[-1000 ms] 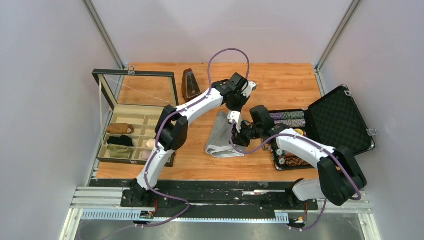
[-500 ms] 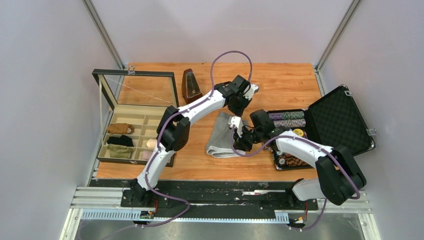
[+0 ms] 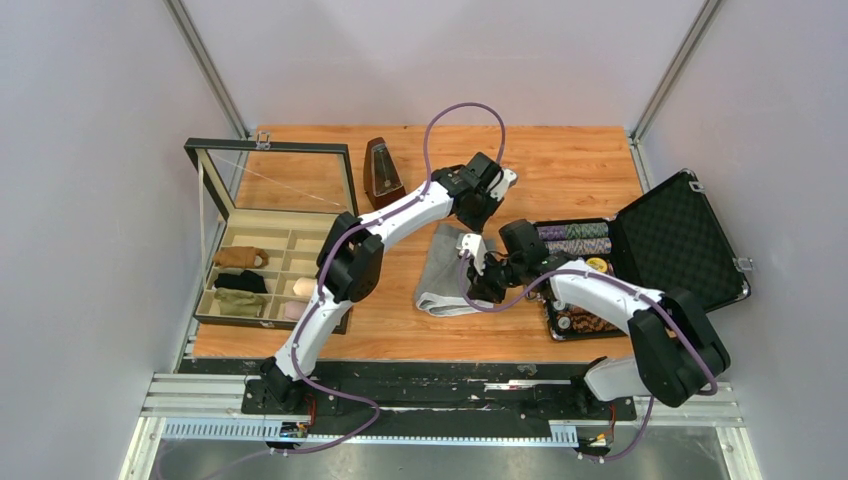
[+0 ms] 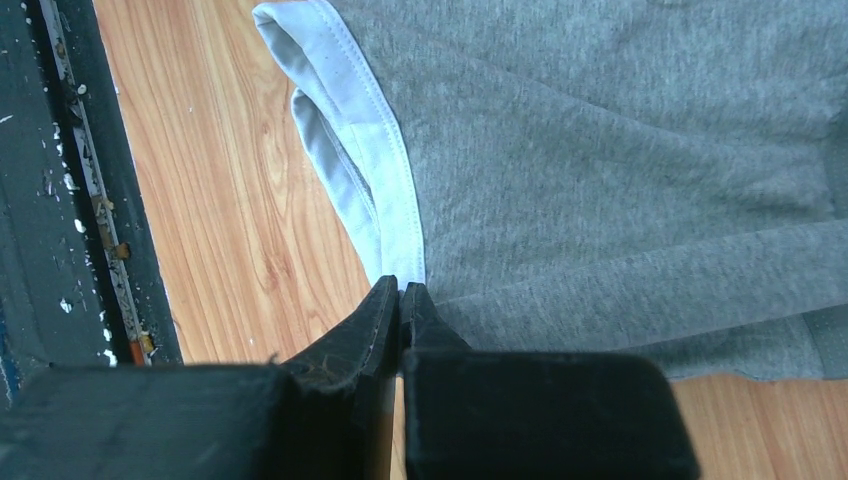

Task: Roll the underwear
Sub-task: Fold the underwear at the center of the board.

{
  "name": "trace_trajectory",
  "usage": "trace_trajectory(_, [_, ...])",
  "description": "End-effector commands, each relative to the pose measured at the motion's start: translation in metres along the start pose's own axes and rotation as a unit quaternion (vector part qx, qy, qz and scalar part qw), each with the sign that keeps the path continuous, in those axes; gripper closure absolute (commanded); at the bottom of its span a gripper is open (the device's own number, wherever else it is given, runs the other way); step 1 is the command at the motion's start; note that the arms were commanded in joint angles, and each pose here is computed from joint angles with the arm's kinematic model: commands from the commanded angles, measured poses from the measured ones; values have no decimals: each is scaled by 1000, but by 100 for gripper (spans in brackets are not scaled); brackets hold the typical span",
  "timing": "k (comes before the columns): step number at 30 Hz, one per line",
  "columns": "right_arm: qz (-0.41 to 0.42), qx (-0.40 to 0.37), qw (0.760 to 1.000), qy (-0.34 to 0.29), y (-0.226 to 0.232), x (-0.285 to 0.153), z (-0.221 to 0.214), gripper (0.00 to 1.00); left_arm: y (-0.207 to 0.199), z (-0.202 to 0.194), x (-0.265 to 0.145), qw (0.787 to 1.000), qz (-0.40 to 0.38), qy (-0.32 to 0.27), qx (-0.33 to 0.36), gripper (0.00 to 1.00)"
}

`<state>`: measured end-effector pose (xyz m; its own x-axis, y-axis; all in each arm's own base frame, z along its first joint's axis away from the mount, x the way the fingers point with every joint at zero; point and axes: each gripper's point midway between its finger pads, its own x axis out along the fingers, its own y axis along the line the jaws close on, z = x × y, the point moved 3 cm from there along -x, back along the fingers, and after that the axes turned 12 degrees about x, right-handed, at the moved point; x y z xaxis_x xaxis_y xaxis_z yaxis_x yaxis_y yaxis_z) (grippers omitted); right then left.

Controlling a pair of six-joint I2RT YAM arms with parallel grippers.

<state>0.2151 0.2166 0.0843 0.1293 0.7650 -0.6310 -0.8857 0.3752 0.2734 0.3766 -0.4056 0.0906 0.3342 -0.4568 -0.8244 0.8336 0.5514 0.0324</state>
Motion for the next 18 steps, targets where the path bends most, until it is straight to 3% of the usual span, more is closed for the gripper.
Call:
trace_trajectory(1, [12,4,1000,4,-1,1,12,100,6,33,-18,998,20,-52,14,100])
trace_trajectory(18, [-40,47,998,19,-27,10,27,100,-5,41,-32,996,-50,-72,-1,100])
